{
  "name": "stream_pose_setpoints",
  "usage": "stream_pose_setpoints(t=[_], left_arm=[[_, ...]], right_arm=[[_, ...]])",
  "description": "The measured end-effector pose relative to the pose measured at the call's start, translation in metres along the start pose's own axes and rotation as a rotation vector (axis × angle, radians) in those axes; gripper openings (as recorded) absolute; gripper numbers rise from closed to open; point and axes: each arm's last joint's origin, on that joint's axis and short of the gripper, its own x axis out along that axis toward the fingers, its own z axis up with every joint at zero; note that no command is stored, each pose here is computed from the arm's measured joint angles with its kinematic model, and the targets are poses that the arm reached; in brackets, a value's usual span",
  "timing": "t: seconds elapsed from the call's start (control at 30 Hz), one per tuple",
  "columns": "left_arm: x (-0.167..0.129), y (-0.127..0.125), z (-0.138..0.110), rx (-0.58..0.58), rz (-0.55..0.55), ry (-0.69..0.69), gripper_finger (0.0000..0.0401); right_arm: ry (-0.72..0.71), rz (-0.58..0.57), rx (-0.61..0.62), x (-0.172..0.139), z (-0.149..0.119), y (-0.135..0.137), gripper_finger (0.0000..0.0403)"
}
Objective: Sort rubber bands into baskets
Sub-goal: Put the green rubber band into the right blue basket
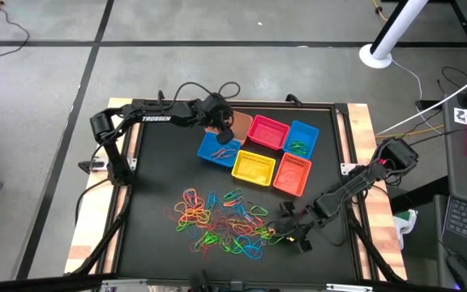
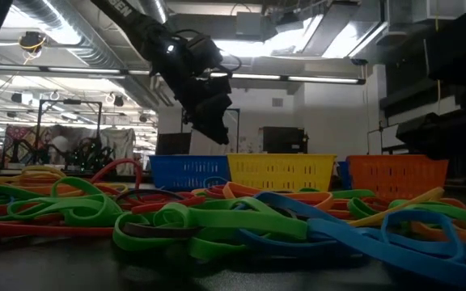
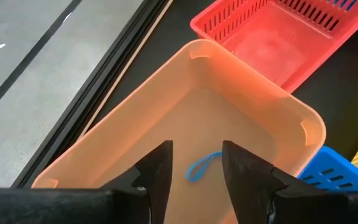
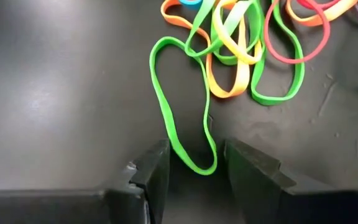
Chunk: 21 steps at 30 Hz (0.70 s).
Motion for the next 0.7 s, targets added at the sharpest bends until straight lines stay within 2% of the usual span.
stream_pose_setpoints(t=[0.17, 0.27, 0.4, 0.57, 0.7], left_arm=[[0.000, -0.006, 0.000, 0.015, -0.012, -0.002, 0.0134], [-0.001, -0.011, 0.001, 0.043, -0.019, -0.003, 0.0134], [-0.001, -0.016, 0.001, 0.064, -0.030, -0.005, 0.0134], [-0.002, -0.023, 0.001, 0.077, -0.042, -0.007, 0.0134], [-0.003, -0.026, 0.001, 0.084, -0.048, -0.008, 0.0134]], right_arm=[[0.007, -0.006, 0.000, 0.002, -0.001, 0.000, 0.0156], [0.010, -0.012, 0.000, 0.003, -0.001, -0.001, 0.0138], [0.017, -0.016, 0.008, 0.003, -0.002, -0.001, 0.0086], [0.030, -0.024, 0.108, 0.003, -0.003, -0.002, 0.0011], [0.017, -0.014, 0.192, -0.001, -0.002, -0.001, 0.0020]])
